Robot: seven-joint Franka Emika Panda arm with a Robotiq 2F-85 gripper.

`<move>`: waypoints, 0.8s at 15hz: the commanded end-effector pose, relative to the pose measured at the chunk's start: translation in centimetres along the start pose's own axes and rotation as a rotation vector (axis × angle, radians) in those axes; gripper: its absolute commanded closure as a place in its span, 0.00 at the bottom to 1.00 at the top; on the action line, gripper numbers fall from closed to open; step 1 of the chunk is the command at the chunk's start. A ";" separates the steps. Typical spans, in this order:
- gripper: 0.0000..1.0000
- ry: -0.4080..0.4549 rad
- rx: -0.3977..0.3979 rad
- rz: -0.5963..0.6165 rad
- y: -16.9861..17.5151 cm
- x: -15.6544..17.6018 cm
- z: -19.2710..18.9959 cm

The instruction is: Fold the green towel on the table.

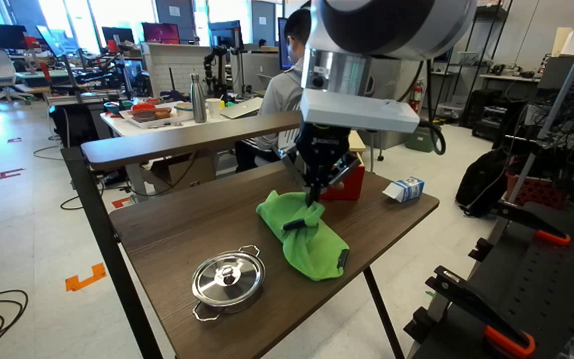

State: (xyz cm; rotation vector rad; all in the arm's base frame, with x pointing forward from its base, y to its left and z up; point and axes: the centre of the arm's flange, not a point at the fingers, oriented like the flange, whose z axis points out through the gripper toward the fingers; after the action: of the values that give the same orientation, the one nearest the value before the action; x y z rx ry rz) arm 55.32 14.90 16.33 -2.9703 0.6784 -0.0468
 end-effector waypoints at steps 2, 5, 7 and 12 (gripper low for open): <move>0.99 -0.039 -0.041 0.030 4.4 -1.2 1.2; 0.99 -0.064 -0.091 0.050 6.4 -2.1 2.9; 0.99 -0.079 -0.117 0.055 7.5 -2.4 4.4; 0.82 -0.112 -0.160 0.067 9.0 -2.7 6.6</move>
State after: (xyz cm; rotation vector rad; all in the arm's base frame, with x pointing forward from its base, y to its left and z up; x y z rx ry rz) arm 49.54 8.85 9.80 -3.0463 0.8111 0.1817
